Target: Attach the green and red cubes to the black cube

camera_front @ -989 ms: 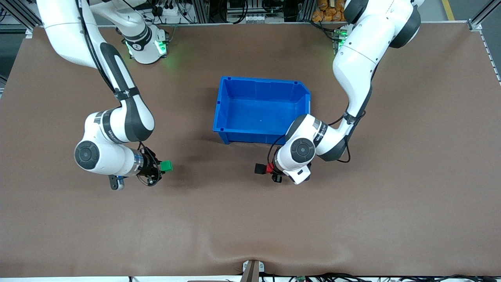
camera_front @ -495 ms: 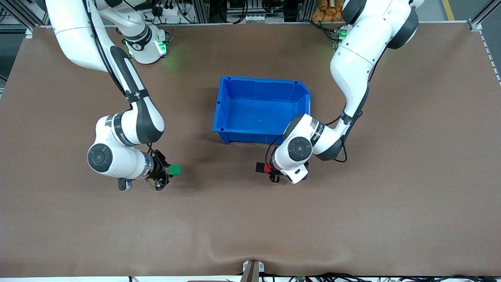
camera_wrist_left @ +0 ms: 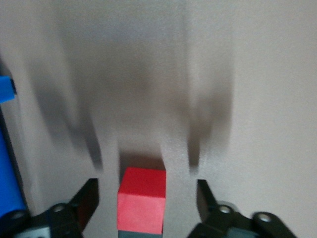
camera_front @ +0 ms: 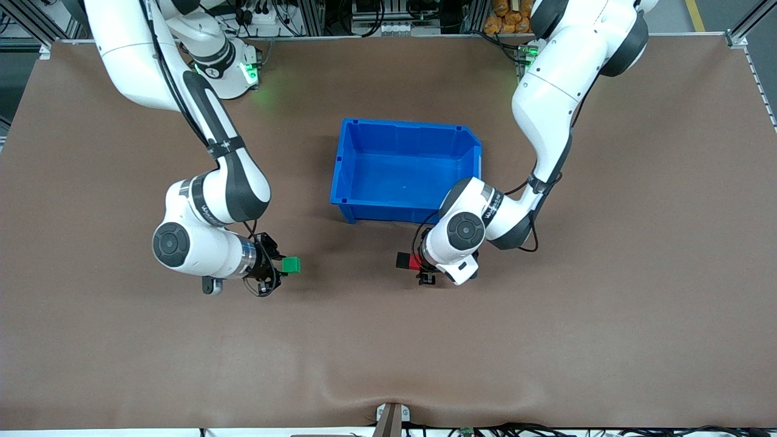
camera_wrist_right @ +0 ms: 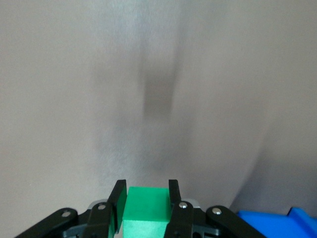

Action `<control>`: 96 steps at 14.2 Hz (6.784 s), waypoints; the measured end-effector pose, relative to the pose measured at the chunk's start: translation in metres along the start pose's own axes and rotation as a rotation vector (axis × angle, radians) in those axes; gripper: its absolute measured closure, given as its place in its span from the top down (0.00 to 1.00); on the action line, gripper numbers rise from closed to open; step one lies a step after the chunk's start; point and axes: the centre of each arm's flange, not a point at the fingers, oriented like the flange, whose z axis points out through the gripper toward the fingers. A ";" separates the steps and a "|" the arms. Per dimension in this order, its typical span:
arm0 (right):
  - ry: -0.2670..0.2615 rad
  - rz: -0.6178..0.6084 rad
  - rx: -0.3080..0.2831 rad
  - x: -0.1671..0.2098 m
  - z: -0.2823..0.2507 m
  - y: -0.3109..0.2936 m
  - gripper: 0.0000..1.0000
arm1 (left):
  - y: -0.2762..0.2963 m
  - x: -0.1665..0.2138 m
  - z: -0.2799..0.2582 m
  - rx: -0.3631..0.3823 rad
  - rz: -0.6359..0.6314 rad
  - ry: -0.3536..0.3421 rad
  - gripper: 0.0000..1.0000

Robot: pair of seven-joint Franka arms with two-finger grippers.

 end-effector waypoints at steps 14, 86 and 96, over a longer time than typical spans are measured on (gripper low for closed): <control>-0.015 0.148 0.101 -0.104 0.065 0.002 0.39 | 0.035 0.124 -0.217 -0.015 0.316 0.042 1.00; 0.109 -0.412 -0.013 0.109 -0.229 0.021 1.00 | -0.177 0.335 -0.539 0.236 1.573 0.124 1.00; 0.072 -0.787 -0.103 0.181 -0.323 0.091 1.00 | -0.191 0.404 -0.554 0.144 1.502 0.069 1.00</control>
